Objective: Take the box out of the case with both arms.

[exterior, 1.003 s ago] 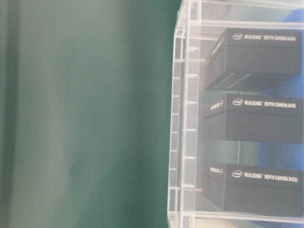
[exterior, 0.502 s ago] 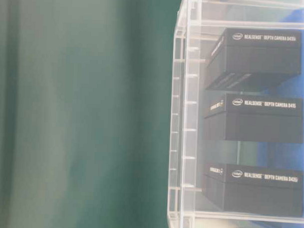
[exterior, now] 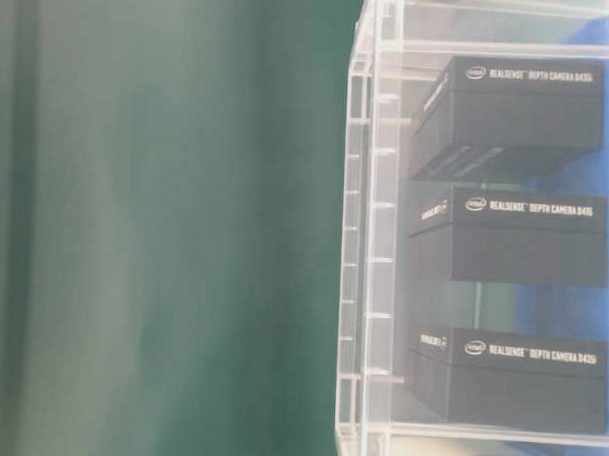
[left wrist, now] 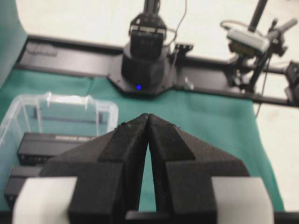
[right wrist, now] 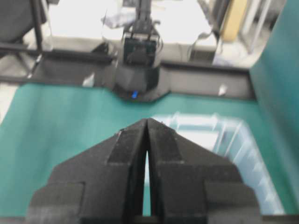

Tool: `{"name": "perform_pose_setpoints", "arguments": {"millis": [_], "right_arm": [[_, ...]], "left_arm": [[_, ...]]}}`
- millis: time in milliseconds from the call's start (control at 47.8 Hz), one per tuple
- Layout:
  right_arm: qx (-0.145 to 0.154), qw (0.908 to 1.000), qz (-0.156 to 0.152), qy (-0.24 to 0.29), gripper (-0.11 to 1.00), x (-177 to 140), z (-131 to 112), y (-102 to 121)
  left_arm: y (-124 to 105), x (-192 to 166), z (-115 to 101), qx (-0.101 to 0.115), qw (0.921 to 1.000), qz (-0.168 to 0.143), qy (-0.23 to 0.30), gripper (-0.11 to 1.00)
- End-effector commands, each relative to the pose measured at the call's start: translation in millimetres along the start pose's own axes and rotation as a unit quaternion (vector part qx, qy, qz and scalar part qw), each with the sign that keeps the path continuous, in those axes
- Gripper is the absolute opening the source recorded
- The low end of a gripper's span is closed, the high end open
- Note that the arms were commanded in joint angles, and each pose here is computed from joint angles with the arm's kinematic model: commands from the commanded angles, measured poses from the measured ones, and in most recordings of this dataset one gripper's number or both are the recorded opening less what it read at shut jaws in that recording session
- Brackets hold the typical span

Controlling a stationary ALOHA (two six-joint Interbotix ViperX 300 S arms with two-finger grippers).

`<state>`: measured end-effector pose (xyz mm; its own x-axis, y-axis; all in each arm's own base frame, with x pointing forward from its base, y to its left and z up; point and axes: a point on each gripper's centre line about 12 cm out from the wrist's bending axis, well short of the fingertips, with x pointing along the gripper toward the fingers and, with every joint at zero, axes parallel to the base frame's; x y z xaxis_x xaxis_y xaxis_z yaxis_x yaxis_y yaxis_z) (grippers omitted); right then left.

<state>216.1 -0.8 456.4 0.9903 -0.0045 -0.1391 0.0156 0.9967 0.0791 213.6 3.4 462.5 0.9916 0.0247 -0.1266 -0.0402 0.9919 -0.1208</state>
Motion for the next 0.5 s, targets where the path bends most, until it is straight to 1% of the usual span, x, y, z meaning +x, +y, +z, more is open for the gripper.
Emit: {"name": "perform_pose_setpoints", "arguments": {"millis": [0, 63, 105, 146, 209, 230, 251, 272, 293, 355, 376, 397, 418, 481], "right_arm": [[0.018, 0.9996, -0.001, 0.024, 0.02, -4.2, 4.6, 0.8], [0.033, 0.9975, -0.006, 0.063, 0.02, -6.4, -0.4, 0.5], [0.042, 0.9946, -0.010, 0.094, 0.02, -8.0, -4.5, 0.1], [0.048, 0.9898, -0.016, 0.133, 0.02, -9.4, -10.3, -0.5], [0.060, 0.9791, -0.027, 0.193, 0.02, -13.0, -17.9, -1.1], [0.065, 0.9720, -0.032, 0.223, 0.02, -14.5, -22.2, -1.5], [0.069, 0.9672, -0.037, 0.242, 0.02, -15.7, -24.2, -1.8], [0.073, 0.9614, -0.041, 0.262, 0.02, -16.4, -27.0, -2.0], [0.076, 0.9551, -0.046, 0.283, 0.02, -17.5, -29.9, -2.5], [0.083, 0.9347, -0.059, 0.340, 0.02, -20.1, -37.5, -3.1], [0.084, 0.9272, -0.063, 0.359, 0.02, -20.7, -40.2, -3.3], [0.085, 0.9194, -0.067, 0.378, 0.02, -21.1, -43.1, -3.6], [0.084, 0.9079, -0.072, 0.405, 0.02, -22.5, -46.6, -3.9], [0.081, 0.8835, -0.081, 0.454, 0.02, -25.5, -52.6, -4.4]], "left_arm": [[-2.1, -2.3, 8.0, 0.002, 0.9999, 0.000, 0.014, 0.02], [-4.4, -3.1, 5.1, 0.001, 0.9986, -0.001, 0.053, 0.02], [-6.1, -4.4, 0.8, -0.002, 0.9954, 0.001, 0.096, 0.02], [-7.3, -5.1, -2.9, -0.007, 0.9909, 0.003, 0.135, 0.02], [-8.2, -6.3, -9.3, -0.014, 0.9808, 0.010, 0.194, 0.02], [-8.1, -6.9, -11.3, -0.017, 0.9767, 0.014, 0.213, 0.02], [-8.4, -7.0, -13.5, -0.020, 0.9722, 0.017, 0.233, 0.02], [-8.5, -7.9, -16.1, -0.025, 0.9669, 0.021, 0.253, 0.02], [-8.2, -7.3, -20.2, -0.031, 0.9581, 0.029, 0.283, 0.02], [-7.8, -8.3, -28.4, -0.037, 0.9384, 0.043, 0.341, 0.02], [-8.0, -8.3, -31.5, -0.038, 0.9308, 0.047, 0.360, 0.02], [-7.9, -8.6, -33.8, -0.038, 0.9240, 0.051, 0.377, 0.02], [-7.9, -9.7, -36.7, -0.038, 0.9159, 0.054, 0.396, 0.02], [-8.6, -11.1, -43.8, -0.034, 0.8912, 0.062, 0.448, 0.02]]}}
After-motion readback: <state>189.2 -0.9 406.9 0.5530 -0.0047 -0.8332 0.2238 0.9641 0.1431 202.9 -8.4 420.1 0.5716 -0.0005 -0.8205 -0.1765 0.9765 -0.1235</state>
